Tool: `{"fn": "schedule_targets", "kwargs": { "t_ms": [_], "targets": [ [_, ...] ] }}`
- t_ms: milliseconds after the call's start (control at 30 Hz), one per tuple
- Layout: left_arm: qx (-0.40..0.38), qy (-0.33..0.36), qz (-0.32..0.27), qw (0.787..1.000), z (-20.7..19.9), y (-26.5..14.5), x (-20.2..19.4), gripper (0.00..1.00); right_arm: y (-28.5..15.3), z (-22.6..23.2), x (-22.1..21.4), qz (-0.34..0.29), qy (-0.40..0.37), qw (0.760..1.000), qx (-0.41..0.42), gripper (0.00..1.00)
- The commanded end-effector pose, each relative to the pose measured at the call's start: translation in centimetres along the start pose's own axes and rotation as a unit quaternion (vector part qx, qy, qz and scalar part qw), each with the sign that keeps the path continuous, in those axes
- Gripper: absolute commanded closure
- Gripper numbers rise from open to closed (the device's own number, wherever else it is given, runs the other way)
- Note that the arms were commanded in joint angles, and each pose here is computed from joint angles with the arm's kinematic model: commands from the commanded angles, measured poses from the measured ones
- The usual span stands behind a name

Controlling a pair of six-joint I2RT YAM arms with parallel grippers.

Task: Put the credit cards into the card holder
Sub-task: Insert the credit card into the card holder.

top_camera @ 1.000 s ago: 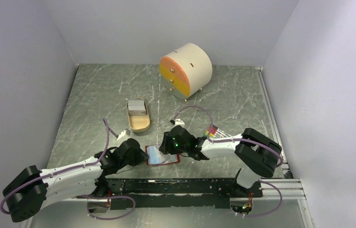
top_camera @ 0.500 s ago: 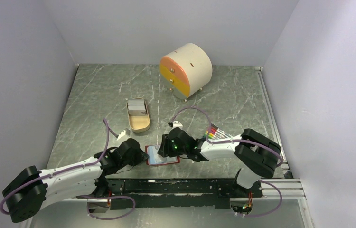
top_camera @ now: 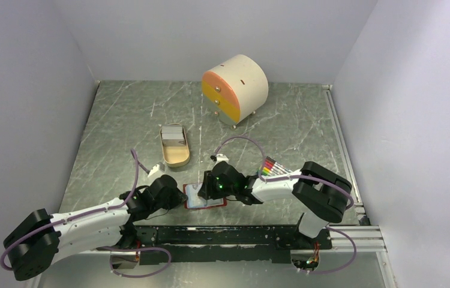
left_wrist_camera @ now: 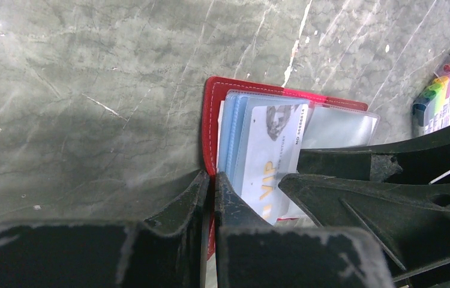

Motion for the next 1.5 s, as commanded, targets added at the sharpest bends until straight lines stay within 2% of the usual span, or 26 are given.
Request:
{"fn": "schedule_targets", "kwargs": {
  "t_ms": [0,267,667,767,1000,1467],
  "targets": [
    [-0.021,0.006,0.005,1.000,-1.1,-0.3,0.1,0.91,0.4,0.6,-0.5,0.012,-0.002,1.000,0.024,0.62],
    [-0.053,0.002,0.004,0.999,-2.0,-0.8,0.3,0.91,0.2,1.1,-0.4,0.010,-0.014,0.999,0.033,0.55],
    [-0.044,-0.007,-0.010,0.999,-1.1,-1.2,0.5,0.91,-0.5,-0.1,-0.3,0.036,-0.035,0.998,-0.046,0.59],
    [-0.039,-0.004,-0.009,0.999,-1.1,-1.1,0.5,0.91,-0.8,0.2,-0.1,0.040,-0.033,0.997,-0.048,0.55],
    [-0.023,0.003,-0.005,1.000,-0.9,-0.6,0.3,0.91,-1.2,0.8,0.1,0.038,-0.021,0.998,-0.040,0.54],
    [-0.035,-0.005,-0.005,0.999,-1.0,-0.8,0.3,0.91,-0.1,2.7,0.3,0.035,0.006,0.999,0.037,0.56]
  ]
}}
Point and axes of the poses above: each gripper's point midway between its finger pads, its own y axis out along the fingers, its own z axis along the line the jaws close on, x = y × z, the point moved 8 cm from there along -y, back along the fingers, and after that the axes turned 2 degrees about y, right-handed, at the moved point
